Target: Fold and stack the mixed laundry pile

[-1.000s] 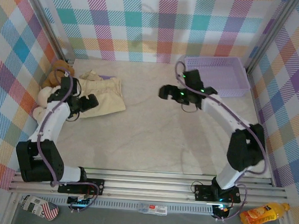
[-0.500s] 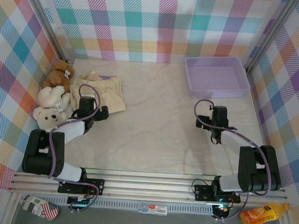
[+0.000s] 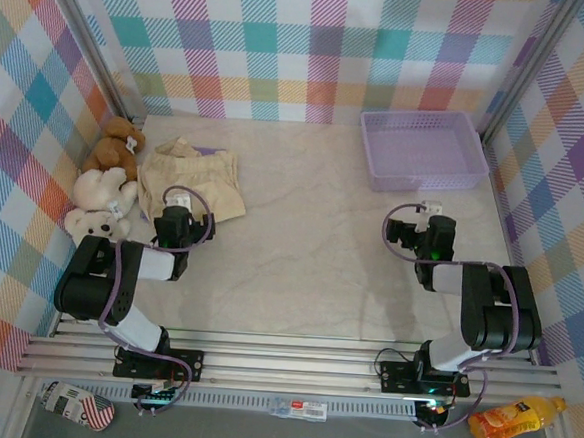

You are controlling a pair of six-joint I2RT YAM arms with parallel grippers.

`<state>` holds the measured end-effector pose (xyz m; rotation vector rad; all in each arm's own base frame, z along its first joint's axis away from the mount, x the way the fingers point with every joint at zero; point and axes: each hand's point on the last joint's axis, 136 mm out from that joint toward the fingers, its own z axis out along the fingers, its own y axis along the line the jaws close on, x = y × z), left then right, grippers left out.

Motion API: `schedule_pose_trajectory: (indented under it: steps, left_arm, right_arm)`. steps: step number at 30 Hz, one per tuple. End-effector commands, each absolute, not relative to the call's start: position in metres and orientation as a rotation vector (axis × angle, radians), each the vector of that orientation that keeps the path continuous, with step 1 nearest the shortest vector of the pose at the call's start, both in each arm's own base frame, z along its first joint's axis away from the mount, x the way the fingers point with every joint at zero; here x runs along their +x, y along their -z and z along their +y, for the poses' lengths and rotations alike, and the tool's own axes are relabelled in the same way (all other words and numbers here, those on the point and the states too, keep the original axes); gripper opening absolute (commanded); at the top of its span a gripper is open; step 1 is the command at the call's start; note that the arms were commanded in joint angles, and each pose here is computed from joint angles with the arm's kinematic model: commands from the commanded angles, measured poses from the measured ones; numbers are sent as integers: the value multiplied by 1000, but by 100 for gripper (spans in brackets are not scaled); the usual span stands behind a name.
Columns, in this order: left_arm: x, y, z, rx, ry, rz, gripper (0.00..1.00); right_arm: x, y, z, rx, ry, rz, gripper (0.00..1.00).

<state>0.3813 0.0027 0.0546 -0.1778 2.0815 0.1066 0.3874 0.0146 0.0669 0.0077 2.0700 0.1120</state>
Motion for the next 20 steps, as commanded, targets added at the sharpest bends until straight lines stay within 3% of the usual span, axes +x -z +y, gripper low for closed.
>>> schedule_pose_trajectory:
  steps: [1, 20]
  left_arm:
    - [394, -82, 5, -193, -119, 1954, 100]
    - [394, -82, 5, -193, -114, 1959, 100]
  right_arm:
    - [398, -91, 23, -44, -155, 1958, 99]
    - [398, -92, 23, -48, -155, 1952, 99]
